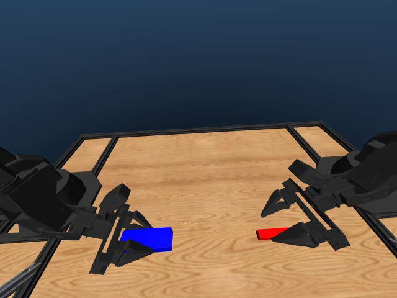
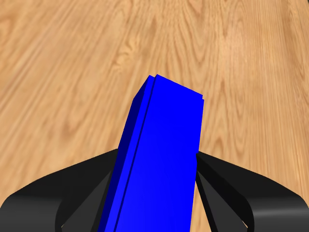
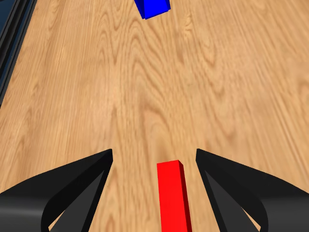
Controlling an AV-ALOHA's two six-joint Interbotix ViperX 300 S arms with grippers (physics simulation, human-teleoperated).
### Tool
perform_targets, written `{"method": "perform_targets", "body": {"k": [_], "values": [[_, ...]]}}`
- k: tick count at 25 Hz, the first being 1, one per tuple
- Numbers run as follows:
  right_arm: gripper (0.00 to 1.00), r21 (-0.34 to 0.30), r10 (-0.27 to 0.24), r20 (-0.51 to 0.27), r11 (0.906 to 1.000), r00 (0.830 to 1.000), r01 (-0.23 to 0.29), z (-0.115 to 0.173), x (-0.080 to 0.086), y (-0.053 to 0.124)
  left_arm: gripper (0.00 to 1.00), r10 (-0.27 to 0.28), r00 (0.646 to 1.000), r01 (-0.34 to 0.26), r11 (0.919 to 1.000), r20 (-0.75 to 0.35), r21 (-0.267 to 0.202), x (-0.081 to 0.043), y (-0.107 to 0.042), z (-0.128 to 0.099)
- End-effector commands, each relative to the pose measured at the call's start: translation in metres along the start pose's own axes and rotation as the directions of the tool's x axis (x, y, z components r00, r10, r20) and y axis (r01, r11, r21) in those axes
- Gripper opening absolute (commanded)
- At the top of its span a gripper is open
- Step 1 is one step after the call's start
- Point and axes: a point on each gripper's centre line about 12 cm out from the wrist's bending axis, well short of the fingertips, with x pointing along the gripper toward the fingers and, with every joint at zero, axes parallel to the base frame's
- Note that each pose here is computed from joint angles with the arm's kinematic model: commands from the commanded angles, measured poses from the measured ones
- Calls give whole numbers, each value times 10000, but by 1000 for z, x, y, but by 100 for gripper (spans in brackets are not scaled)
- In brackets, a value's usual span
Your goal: Insert peg into socket
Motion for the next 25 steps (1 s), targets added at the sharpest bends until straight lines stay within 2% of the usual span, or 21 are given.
{"method": "perform_targets", "body": {"k": [1,3,4,5,7,8,9,10,12,14,15,16,17,18,19,20,21,22,23,24,25], "values": [[100,96,-29,-144,9999,9999,30,-5,-2,-1,0,-277,9993,274,9996,250,121,6,-7,8],[100,708,122,-16,9974,9999,-120,-12,-18,0,0,-321,9989,319,9995,340,60,8,-8,13],[100,716,196,65,9972,9998,-200,-7,-11,5,0,-316,9988,315,9995,380,26,9,-8,14],[100,492,-69,-737,9987,9973,106,-22,-12,-2,0,-231,9997,227,9993,124,286,9,-5,8],[100,637,-158,-825,9977,9965,211,-33,-14,-6,0,-460,9984,456,9989,322,130,12,-13,15],[100,778,-197,-865,9966,9961,265,-35,-15,-6,0,-255,9996,252,9992,105,309,11,-5,9],[100,719,-264,-1109,9968,9935,345,-39,-16,-8,0,-455,9985,450,9988,304,181,12,-12,15],[100,665,-357,-1102,9968,9933,432,-36,-14,-11,0,-63,10000,63,9999,36,149,11,1,9],[100,1052,-79,-1078,9943,9941,193,-40,-14,0,0,-249,9995,247,9997,197,65,12,-4,12],[100,862,-411,-1409,9948,9892,536,-45,-15,-11,0,-386,9989,384,9992,255,94,12,-7,14],[100,1268,66,-1266,9919,9919,96,-44,-15,7,0,-478,9983,476,9988,336,58,12,-9,17],[100,1001,-404,-1534,9934,9873,562,-48,-15,-10,0,-240,9996,243,9993,-112,281,8,-2,5],[100,1105,-101,-1624,9935,9867,284,-58,-19,2,0,-551,9982,546,9983,248,199,13,-10,13],[100,1470,111,-1465,9891,9892,106,-59,-18,8,0,-375,9990,375,9993,260,21,10,-3,14],[100,1216,-333,-1718,9911,9846,547,-56,-17,-6,0,-245,9997,245,9995,-16,217,11,0,8],[100,1364,170,-1633,9906,9864,56,-66,-19,13,0,-141,9995,140,9999,276,35,11,5,15],[100,1253,-333,-1641,9906,9859,544,-57,-17,-5,0,-558,9978,559,9984,354,-17,13,-9,18],[92,1576,97,-1489,9874,9888,140,-70,-19,16,0,-589,9979,584,9981,253,201,12,-8,15],[0,1547,-63,-2453,9869,9694,455,-83,-26,7,0,-515,9984,512,9986,244,100,10,-4,15],[0,1790,-87,-2209,9826,9752,493,-86,-21,12,0,-557,9980,552,9984,314,155,12,-7,17],[0,1279,-547,-2552,9877,9653,897,-98,-22,-2,0,-439,9980,428,9988,444,258,13,-2,19]]}}
